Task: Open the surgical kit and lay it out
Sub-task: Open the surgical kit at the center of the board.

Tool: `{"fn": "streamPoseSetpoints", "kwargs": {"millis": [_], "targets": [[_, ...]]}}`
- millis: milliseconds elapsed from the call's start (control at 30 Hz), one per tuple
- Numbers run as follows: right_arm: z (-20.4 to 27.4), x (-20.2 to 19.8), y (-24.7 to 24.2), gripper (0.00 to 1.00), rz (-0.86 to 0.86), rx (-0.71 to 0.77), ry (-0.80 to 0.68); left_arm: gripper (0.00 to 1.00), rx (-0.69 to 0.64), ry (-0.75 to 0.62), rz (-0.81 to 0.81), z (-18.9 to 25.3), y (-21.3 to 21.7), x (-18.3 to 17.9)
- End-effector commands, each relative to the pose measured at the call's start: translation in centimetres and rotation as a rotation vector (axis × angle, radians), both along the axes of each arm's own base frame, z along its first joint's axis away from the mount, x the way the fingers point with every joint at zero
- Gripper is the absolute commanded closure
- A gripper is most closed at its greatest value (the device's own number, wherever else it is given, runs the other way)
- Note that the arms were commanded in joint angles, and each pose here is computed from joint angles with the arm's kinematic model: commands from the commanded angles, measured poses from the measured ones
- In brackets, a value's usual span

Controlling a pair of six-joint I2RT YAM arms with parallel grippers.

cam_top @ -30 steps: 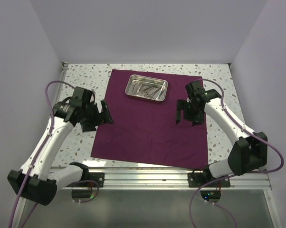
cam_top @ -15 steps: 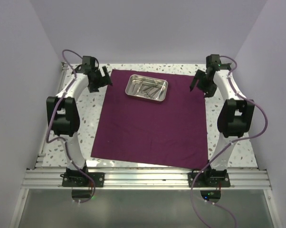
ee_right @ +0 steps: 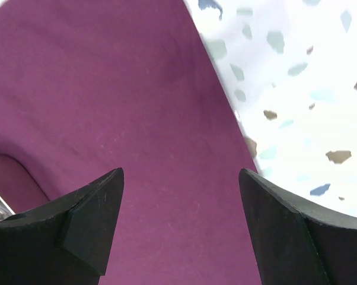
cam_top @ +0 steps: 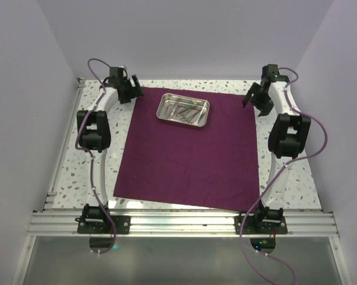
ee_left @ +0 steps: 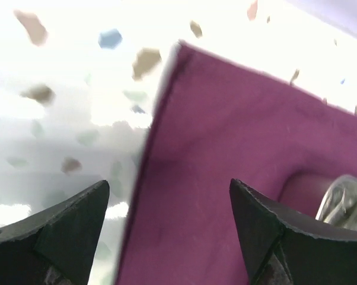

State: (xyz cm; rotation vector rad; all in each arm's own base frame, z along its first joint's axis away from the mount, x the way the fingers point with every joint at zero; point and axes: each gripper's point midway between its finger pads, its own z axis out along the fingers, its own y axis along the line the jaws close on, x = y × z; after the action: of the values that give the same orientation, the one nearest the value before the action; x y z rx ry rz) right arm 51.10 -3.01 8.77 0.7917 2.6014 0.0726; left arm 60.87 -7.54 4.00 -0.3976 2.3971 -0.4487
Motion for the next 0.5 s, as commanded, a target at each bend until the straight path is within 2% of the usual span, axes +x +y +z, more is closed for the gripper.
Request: {"fn": "streamPoseSetpoints", "kwargs": {"millis": [0,100,167,267,433,467], "targets": [[3.5,-0.6,0.1,0.18,0.013,-0.021,-0.069,0.15,-0.050,-0.062,0.002,-0.5,1.0,2.8],[3.7,-1.5,-0.1,0.18,0.014,-0.035,-0.059,0.21,-0.110,-0.035,-0.037,-2.3,-0.2,2.8],[4.0,-1.7,-0.1,0.18,0.011,-0.038,-0.062,0.30,-0.149,-0.012,-0.059,-3.4,-1.0,2.4],[4.2,-2.0,-0.1,0.18,0.009,-0.039,-0.057,0.38,-0.188,0.052,-0.109,-5.7,-2.6,0.8],[3.7,-3.0,-0.3,0.18,0.016,-0.055,-0.028,0.43,-0.239,0.103,-0.182,-7.5,-4.8,-1.3],[3.6,-3.1,-0.3,0.18,0.015,-0.056,-0.024,0.48,-0.241,0.105,-0.185,-7.6,-5.0,-1.4]]}}
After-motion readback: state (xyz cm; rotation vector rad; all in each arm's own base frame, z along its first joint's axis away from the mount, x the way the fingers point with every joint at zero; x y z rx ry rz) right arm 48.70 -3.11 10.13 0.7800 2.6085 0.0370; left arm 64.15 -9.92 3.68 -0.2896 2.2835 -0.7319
